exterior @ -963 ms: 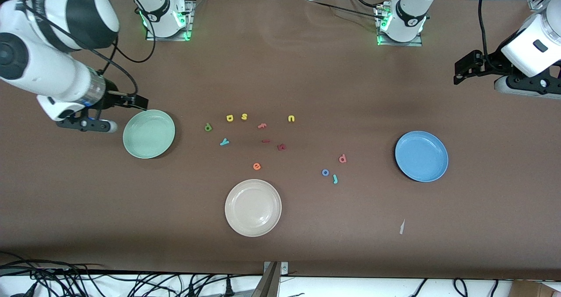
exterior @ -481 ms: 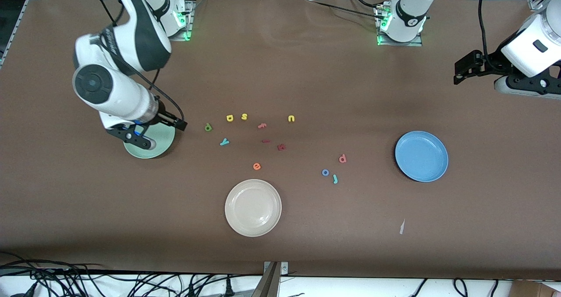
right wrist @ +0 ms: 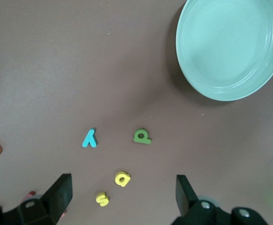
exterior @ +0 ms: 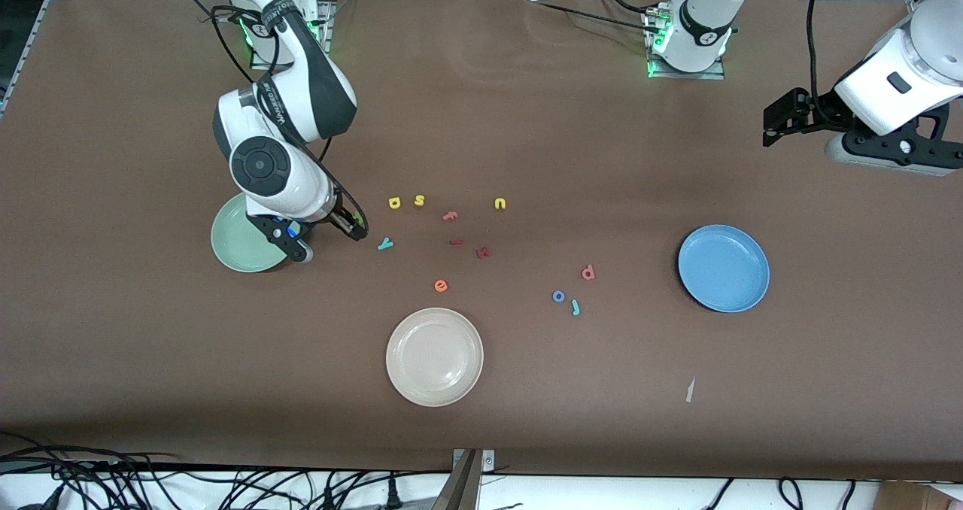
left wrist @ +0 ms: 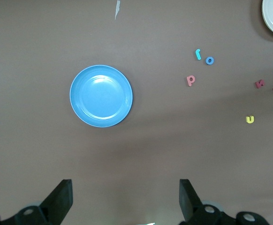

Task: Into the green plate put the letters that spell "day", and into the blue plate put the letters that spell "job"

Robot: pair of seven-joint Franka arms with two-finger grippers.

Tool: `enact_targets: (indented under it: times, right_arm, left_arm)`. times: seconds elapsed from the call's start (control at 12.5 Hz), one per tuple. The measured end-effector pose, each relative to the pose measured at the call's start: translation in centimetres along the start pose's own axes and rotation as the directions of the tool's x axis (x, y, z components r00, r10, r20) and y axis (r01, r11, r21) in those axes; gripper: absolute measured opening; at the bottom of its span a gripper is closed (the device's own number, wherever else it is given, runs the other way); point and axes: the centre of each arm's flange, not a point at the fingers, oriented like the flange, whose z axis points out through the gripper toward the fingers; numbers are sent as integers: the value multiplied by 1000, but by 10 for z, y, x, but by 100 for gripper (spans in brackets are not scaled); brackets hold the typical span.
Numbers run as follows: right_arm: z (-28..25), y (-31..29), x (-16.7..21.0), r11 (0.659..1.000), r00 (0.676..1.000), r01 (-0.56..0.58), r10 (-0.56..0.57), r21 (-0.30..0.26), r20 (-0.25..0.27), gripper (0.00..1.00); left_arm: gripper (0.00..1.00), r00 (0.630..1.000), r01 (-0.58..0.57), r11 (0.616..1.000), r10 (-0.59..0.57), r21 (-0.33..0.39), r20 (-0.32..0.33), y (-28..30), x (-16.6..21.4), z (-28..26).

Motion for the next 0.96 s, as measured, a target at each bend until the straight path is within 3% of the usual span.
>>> enact_targets:
  times: [0.24,0.48,0.72,0.96]
  right_arm:
    - [28,2,-2,997,997,-71,72,31,-13,89]
    - [57,-1,-15,977,981,-191,195,98,-26,87]
    - [85,-8,-31,977,980,-197,200,82,-24,87]
    - [104,-17,-43,979,982,-185,188,84,-27,87]
  left_arm:
    - [100,1000,0,1000,0,0,29,0,4,9]
    - [100,998,-35,999,35,0,51,19,10,21]
    - [100,995,-100,995,100,5,-12,72,28,45]
    - [100,991,-116,993,116,1,-58,86,54,139]
